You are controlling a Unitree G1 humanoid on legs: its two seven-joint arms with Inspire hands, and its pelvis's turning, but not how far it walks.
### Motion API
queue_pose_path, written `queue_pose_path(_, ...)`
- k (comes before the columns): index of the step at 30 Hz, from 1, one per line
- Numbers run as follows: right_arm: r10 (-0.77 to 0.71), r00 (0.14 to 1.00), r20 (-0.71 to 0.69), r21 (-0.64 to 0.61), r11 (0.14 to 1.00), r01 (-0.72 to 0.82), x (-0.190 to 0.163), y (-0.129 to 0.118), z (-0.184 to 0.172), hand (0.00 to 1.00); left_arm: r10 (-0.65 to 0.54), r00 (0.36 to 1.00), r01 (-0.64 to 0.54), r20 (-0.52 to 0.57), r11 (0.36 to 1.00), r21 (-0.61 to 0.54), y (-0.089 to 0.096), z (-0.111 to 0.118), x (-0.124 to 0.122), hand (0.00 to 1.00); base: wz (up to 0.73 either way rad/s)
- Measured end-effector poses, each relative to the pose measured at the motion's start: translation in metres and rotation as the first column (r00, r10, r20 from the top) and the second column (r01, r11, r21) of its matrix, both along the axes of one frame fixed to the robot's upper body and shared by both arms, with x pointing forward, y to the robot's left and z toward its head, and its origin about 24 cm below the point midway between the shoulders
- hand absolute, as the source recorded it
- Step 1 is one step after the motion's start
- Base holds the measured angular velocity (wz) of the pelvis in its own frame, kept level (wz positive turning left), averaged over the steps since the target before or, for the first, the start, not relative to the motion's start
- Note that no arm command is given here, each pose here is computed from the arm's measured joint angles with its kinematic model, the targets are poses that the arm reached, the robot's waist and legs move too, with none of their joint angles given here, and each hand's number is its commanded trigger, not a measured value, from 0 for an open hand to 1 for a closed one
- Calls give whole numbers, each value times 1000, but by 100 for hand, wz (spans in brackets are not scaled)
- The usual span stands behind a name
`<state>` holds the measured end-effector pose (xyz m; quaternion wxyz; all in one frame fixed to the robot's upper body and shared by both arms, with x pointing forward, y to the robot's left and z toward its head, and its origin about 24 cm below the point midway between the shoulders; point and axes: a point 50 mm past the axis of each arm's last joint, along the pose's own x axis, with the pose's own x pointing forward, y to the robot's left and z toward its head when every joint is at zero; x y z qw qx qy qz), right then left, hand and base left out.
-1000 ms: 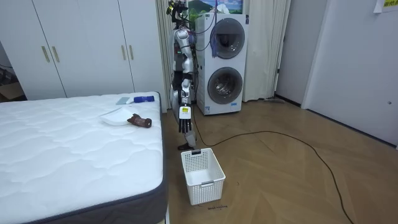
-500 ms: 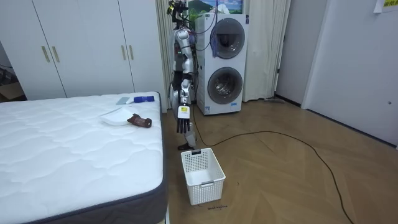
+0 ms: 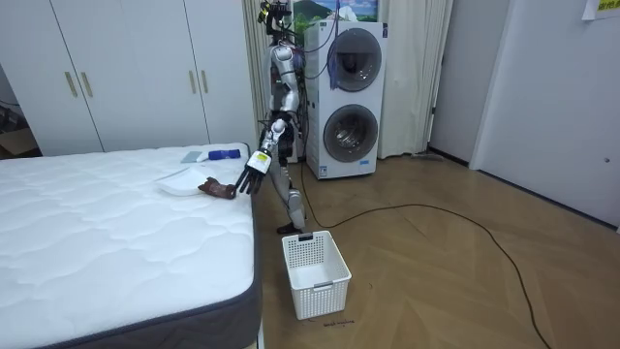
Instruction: Clean bed
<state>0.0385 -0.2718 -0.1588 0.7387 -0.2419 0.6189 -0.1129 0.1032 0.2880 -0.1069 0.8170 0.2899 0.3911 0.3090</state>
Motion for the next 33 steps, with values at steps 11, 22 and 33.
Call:
queue_pose_path(11, 38, 999, 8, 10, 999, -38, 2, 1, 0, 0, -110, 976, 102, 186, 993, 52, -12, 27, 42, 0, 0)
queue_pose_path(22, 52, 998, -18, 49, 997, -51, -5, 3, -2, 0, -160, 956, 144, 244, 986, 82, -17, 37, 61, 0, 0)
queue_pose_path(33, 141, 990, -8, 58, 988, -141, 10, 9, -2, 0, -308, 916, 301, 256, 951, 68, -39, 41, 88, 0, 2)
